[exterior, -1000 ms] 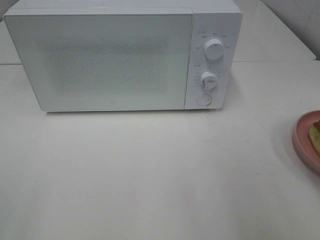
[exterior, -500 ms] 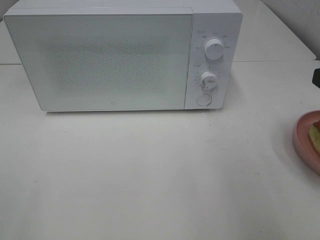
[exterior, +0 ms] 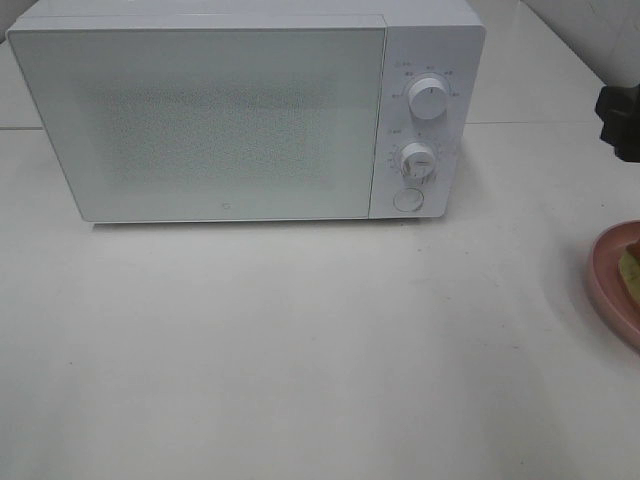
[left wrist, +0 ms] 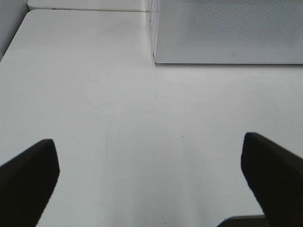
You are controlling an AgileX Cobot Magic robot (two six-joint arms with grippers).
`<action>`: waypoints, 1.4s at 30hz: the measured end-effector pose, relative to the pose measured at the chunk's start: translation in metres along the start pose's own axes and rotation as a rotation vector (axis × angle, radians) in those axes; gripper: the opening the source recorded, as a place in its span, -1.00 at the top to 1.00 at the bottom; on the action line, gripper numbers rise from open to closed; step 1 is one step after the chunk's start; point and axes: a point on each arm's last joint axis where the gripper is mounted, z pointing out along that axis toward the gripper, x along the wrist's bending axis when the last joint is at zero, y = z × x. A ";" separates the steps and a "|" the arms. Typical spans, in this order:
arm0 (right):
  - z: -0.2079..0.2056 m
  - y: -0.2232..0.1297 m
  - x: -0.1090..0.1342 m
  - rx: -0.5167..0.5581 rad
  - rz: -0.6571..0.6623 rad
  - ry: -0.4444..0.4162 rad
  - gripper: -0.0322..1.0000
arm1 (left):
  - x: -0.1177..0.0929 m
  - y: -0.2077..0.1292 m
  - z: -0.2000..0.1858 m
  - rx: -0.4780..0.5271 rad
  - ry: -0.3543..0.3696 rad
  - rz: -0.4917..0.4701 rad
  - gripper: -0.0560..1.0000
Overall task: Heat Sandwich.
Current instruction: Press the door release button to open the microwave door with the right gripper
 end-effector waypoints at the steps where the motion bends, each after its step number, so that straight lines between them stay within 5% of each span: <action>1: 0.004 -0.004 0.000 -0.022 -0.001 -0.002 -0.52 | 0.000 0.000 0.000 0.000 0.000 0.000 -0.98; 10: 0.010 -0.032 0.008 -0.086 0.010 0.001 -0.52 | 0.000 0.000 0.000 0.000 0.000 0.000 -0.98; 42: 0.011 -0.102 0.093 0.015 -0.136 0.077 -0.52 | 0.000 0.000 0.000 0.000 0.000 0.000 -0.98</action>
